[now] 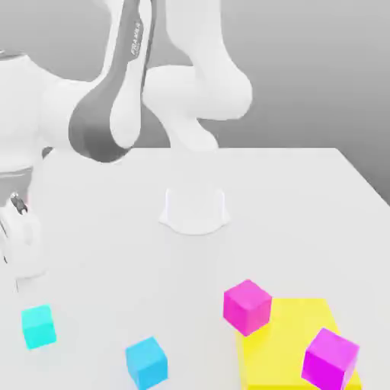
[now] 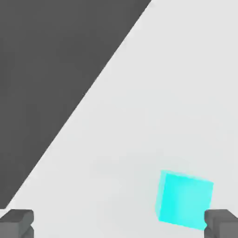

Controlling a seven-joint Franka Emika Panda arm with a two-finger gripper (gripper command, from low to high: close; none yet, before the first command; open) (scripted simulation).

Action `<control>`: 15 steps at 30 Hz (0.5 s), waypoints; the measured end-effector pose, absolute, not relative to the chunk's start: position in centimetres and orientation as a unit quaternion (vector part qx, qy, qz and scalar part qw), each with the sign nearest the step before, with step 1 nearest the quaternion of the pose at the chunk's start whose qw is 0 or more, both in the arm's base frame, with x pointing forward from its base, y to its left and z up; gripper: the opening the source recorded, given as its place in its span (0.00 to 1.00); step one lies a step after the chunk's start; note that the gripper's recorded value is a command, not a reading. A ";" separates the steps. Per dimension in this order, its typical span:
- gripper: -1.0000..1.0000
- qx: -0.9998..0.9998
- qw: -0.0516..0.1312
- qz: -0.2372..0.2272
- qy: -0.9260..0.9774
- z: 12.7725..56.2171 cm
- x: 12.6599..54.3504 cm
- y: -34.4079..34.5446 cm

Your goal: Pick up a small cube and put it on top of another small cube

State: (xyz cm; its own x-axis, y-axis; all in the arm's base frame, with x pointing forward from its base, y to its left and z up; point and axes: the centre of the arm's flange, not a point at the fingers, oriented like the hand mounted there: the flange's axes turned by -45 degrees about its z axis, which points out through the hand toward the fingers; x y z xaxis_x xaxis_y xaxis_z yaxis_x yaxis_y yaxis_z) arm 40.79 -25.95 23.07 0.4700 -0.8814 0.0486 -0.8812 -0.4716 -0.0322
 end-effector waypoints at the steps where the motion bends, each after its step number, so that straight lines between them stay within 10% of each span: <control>1: 0.50 -0.848 0.001 -0.015 0.531 21.2 39.8 -26.5; 6: 0.50 -0.837 0.000 -0.001 0.548 14.4 38.8 -27.1; 7: 0.00 -0.836 0.000 0.000 0.548 13.4 38.8 -27.0; 15: 0.00 -0.836 0.000 0.000 0.548 14.0 38.8 -27.1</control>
State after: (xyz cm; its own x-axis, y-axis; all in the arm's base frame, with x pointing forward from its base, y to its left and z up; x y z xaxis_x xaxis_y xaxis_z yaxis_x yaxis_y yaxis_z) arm 38.79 -27.07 13.98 0.3988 -0.9170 0.0011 -0.9170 -0.3988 -0.0001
